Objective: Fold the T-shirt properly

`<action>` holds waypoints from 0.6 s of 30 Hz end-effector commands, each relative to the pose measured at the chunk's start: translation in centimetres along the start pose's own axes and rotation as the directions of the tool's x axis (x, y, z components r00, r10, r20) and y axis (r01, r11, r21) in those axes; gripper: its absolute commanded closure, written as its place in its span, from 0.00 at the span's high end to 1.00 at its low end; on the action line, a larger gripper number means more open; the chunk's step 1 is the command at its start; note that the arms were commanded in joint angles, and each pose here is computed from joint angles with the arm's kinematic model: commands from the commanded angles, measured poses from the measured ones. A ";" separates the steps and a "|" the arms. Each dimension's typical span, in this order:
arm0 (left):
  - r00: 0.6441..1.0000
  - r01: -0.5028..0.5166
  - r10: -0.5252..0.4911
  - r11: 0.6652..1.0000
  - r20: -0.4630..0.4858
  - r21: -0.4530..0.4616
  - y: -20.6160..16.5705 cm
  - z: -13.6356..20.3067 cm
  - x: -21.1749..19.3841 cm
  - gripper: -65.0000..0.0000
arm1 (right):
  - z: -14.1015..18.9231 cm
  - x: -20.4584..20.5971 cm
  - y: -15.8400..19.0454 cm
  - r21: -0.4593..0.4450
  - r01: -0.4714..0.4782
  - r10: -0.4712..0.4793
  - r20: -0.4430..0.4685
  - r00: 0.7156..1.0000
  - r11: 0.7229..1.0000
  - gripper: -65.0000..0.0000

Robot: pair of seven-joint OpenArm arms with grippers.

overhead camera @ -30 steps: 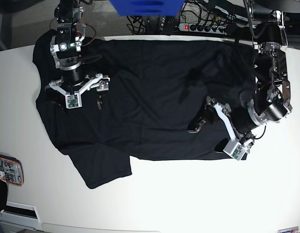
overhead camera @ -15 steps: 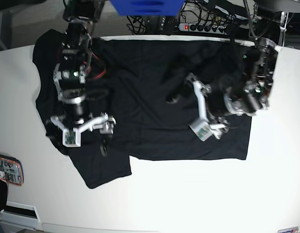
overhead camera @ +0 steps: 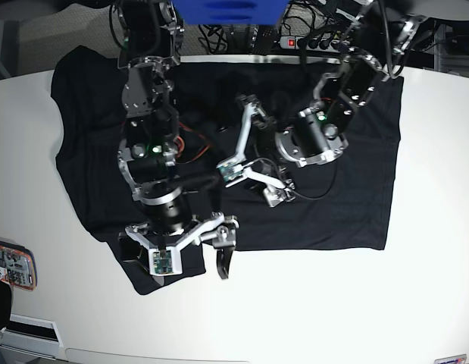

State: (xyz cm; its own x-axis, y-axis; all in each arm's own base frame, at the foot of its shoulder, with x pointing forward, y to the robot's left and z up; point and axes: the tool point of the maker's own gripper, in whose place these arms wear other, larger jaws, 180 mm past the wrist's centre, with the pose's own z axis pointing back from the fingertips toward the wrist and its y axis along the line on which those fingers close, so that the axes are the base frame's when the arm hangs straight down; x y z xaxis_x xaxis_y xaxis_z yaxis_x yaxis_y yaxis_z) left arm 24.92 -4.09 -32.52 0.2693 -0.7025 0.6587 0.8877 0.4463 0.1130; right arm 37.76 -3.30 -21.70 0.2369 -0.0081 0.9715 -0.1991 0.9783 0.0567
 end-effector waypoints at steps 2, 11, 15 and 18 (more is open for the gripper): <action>0.999 0.016 -0.017 0.999 0.036 0.033 0.6 0.4 1.6 1.00 | -0.1 2.5 -0.2 -0.043 0.043 -0.040 0.078 0.996 0.998 1.00; 0.996 0.081 -0.080 0.996 0.035 -0.028 -2.2 -0.4 2.3 1.00 | -0.7 2.4 -0.7 -0.102 0.096 -0.089 0.075 0.993 0.990 1.00; 0.995 0.075 -0.073 0.997 0.063 -0.033 -2.7 -0.5 3.5 1.00 | -1.2 3.0 0.3 -0.093 0.102 -0.094 0.084 0.992 0.990 1.00; 0.995 0.080 -0.079 0.997 0.055 -0.017 -2.5 -0.5 3.4 1.00 | -1.2 2.8 0.5 -0.109 0.121 -0.113 0.080 0.990 0.987 1.00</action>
State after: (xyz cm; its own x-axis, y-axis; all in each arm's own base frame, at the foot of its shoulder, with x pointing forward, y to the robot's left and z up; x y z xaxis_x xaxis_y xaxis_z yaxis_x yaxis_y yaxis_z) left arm 23.38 -7.43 -32.14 0.2006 -0.7259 0.6578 0.9154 0.3781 0.1381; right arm 39.08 -2.34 -20.88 0.2365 -0.1296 0.9629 -0.0661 0.9866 0.1490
